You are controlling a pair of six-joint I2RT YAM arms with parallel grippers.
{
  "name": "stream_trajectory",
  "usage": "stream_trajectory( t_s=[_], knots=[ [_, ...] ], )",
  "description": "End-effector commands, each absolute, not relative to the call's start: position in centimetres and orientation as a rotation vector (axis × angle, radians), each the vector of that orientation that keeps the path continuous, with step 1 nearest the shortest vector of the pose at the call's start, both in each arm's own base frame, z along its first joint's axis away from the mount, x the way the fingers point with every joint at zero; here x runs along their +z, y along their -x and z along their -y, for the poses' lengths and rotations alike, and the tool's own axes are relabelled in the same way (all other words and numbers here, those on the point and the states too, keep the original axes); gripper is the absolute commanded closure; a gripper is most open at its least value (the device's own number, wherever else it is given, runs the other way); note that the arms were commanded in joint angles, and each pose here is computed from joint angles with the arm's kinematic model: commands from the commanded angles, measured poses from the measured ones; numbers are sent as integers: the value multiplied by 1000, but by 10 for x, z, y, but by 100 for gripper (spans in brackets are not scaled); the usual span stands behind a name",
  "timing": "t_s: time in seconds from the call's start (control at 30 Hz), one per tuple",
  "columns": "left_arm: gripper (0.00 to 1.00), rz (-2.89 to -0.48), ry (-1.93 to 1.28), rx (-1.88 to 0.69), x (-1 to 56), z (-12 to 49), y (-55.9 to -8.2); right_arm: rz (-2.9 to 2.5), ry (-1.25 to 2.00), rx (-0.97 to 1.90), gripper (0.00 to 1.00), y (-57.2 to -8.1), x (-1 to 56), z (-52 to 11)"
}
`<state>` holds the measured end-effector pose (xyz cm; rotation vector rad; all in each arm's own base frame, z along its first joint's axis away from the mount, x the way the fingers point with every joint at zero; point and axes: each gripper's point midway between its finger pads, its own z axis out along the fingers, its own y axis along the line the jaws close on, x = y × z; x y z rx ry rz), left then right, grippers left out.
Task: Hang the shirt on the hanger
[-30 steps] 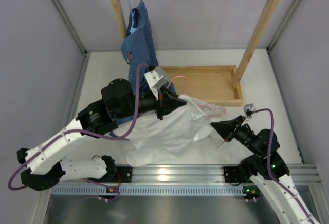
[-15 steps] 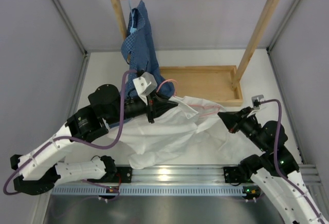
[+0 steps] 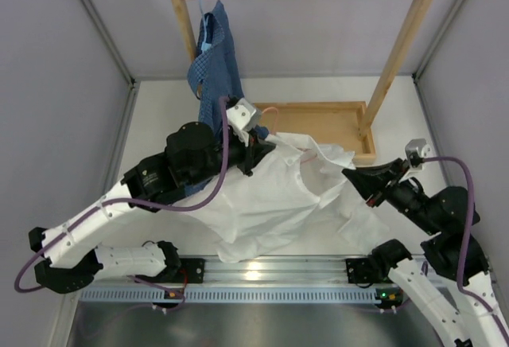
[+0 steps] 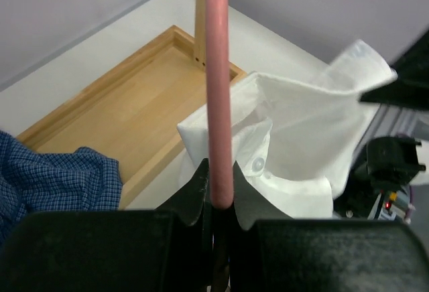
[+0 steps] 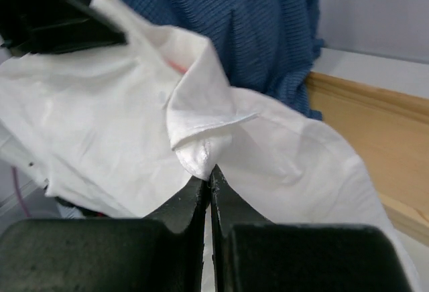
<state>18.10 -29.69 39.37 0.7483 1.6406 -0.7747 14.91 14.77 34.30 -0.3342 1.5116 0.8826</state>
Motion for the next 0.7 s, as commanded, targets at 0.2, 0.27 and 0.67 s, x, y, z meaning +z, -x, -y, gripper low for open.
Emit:
stream_trajectory(
  t_s=[0.2, 0.27, 0.67],
  knots=[
    [100, -1370, -273, -989, 519, 311, -215, -1468, 521, 1137, 100, -113, 304, -179],
    [100, -1357, -271, -1037, 526, 319, -217, -1526, 458, 1109, 100, -127, 280, -178],
    [100, -1248, -578, -1176, 479, 345, -201, -1688, 219, 713, 39, -113, 294, -99]
  ],
)
